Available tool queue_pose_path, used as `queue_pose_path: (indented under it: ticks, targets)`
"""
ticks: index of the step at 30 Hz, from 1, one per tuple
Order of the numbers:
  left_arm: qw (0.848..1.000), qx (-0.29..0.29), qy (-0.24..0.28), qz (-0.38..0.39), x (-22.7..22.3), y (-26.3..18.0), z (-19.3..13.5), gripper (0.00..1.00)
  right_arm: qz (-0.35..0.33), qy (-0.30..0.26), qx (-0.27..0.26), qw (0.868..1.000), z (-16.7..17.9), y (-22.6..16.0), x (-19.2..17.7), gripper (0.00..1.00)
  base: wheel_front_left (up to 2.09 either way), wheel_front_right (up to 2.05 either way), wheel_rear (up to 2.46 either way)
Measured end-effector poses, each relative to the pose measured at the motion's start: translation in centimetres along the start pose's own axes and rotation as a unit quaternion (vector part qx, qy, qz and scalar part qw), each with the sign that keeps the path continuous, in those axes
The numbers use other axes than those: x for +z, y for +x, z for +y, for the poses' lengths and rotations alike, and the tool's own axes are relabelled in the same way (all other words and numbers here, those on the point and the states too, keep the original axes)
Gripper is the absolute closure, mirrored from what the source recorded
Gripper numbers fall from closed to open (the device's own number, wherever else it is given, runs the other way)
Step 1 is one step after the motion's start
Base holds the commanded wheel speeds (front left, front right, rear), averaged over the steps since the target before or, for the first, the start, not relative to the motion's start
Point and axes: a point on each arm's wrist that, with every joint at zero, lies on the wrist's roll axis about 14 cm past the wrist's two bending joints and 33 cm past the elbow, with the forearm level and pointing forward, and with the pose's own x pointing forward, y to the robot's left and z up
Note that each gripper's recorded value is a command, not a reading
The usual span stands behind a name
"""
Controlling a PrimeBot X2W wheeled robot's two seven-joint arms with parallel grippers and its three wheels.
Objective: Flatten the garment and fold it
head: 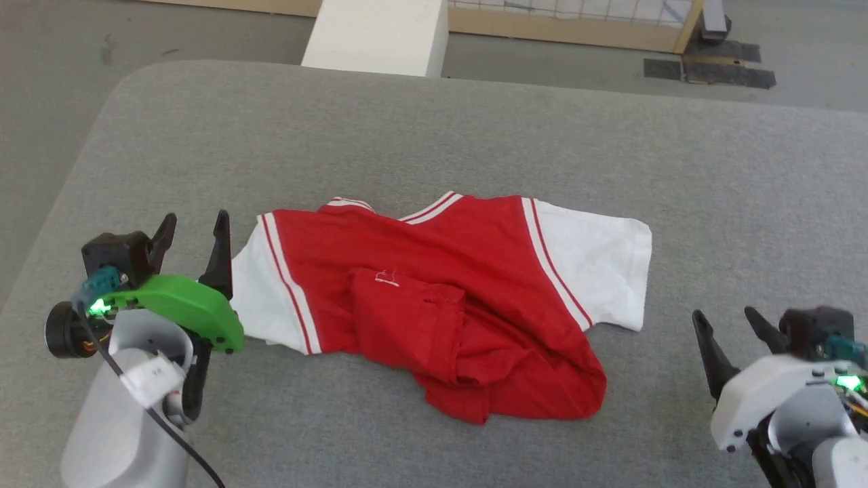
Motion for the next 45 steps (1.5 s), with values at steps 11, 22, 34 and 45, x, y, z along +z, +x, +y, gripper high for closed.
queue_pose_path:
  ticks: [11, 22, 34, 45]
  targets:
    - [0.994, 0.006, 0.017, -0.104, 1.3, -6.0, -0.9, 0.00, 0.126, -0.024, 0.062, 0.990, 3.8, 3.4, 0.4, 0.00, 0.00, 0.00, 0.00]
    - [0.992, 0.039, 0.010, -0.119, 1.1, -10.6, -1.6, 0.00, 0.242, -0.059, 0.066, 0.966, 5.5, 7.4, -2.3, 0.00, 0.00, 0.00, 0.00]
    - [0.994, 0.035, 0.003, -0.105, 0.1, -10.9, -2.0, 0.00, 0.249, -0.074, 0.065, 0.963, 5.6, 9.0, -3.5, 1.00, 0.00, 0.00, 0.00]
    - [0.994, -0.002, -0.011, -0.107, -0.2, -11.5, -3.7, 0.00, 0.210, -0.043, -0.045, 0.976, -4.6, 1.6, -4.7, 1.00, 0.00, 0.00, 0.00]
